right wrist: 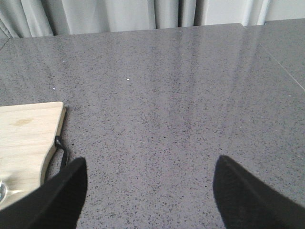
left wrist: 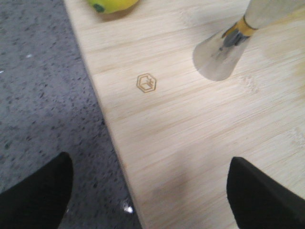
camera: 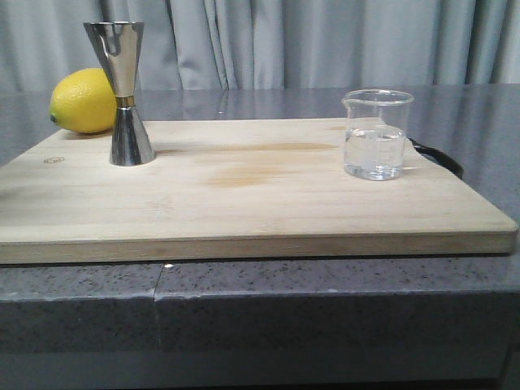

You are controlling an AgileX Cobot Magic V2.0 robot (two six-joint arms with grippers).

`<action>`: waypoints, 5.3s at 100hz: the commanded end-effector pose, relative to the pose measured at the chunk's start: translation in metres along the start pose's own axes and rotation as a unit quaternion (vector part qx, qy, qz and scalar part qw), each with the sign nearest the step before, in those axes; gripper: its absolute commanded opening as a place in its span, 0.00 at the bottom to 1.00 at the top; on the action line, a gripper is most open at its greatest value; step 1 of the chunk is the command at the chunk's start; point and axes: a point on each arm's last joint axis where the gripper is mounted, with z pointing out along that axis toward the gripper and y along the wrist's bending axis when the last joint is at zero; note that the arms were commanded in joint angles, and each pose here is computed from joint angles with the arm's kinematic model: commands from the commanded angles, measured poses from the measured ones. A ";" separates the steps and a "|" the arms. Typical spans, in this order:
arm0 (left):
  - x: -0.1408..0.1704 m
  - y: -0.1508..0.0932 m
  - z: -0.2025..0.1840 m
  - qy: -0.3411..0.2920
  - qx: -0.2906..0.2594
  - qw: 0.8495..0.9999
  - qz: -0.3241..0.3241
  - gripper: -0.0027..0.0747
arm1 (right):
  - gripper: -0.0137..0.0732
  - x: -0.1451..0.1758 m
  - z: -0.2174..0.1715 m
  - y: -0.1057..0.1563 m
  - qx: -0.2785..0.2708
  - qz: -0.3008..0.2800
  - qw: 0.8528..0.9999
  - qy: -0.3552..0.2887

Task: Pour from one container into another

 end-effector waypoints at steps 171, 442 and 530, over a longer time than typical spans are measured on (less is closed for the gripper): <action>-0.050 -0.019 0.088 -0.307 0.286 0.872 0.252 0.38 | 0.73 -0.017 -0.003 0.000 -0.001 -0.004 0.999 -0.054; -0.080 -0.085 0.083 -0.320 0.380 0.816 0.297 0.27 | 0.73 0.080 0.125 0.127 -0.245 -0.068 0.957 -0.142; -0.080 -0.085 0.083 -0.320 0.380 0.816 0.297 0.27 | 0.64 0.103 0.150 0.141 -0.249 -0.082 0.950 -0.168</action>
